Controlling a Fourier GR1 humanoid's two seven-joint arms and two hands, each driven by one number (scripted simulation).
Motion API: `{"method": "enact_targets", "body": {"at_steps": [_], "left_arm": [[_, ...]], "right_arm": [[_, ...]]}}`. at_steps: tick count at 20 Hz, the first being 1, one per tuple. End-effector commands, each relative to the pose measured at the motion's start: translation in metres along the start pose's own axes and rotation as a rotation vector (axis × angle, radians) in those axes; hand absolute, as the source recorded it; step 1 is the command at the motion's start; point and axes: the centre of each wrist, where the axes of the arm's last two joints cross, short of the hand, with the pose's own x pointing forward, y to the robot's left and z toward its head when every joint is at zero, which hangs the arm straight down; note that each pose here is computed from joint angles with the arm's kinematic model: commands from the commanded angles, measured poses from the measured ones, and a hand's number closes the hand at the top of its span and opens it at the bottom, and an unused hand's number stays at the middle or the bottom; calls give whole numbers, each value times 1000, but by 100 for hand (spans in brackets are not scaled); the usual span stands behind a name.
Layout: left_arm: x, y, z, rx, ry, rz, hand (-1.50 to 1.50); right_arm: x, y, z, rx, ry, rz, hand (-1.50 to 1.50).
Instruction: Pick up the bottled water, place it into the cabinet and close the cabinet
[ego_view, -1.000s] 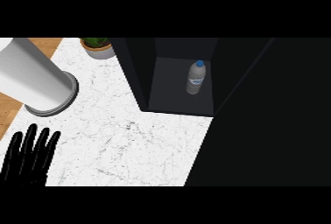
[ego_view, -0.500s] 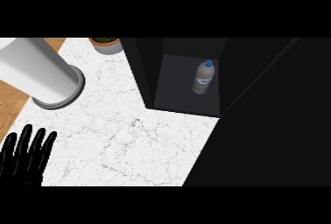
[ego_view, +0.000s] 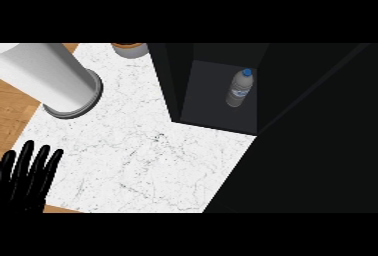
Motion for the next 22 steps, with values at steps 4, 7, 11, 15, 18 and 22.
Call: {"method": "enact_targets", "body": {"at_steps": [4,7,11,15,18,22], "left_arm": [[3,3,3,23,-11,-1,-150],[-2,5,8,38,4,-7,-150],[-1,5,8,42,3,5,-150],[3,9,4,22,4,-9,-150],[0,9,7,15,12,8,-150],[-4,10,4,0,16,18,-150]], "right_arm": [[-15,-23,-7,-384,-78,-177,150],[-21,-30,0,-484,-80,-199,150],[-24,-38,1,-546,-96,-207,150],[-28,-58,-1,-610,-103,-211,150],[-31,-82,-9,-687,-102,-238,150],[-25,-119,-40,-768,-89,-242,150]]}}
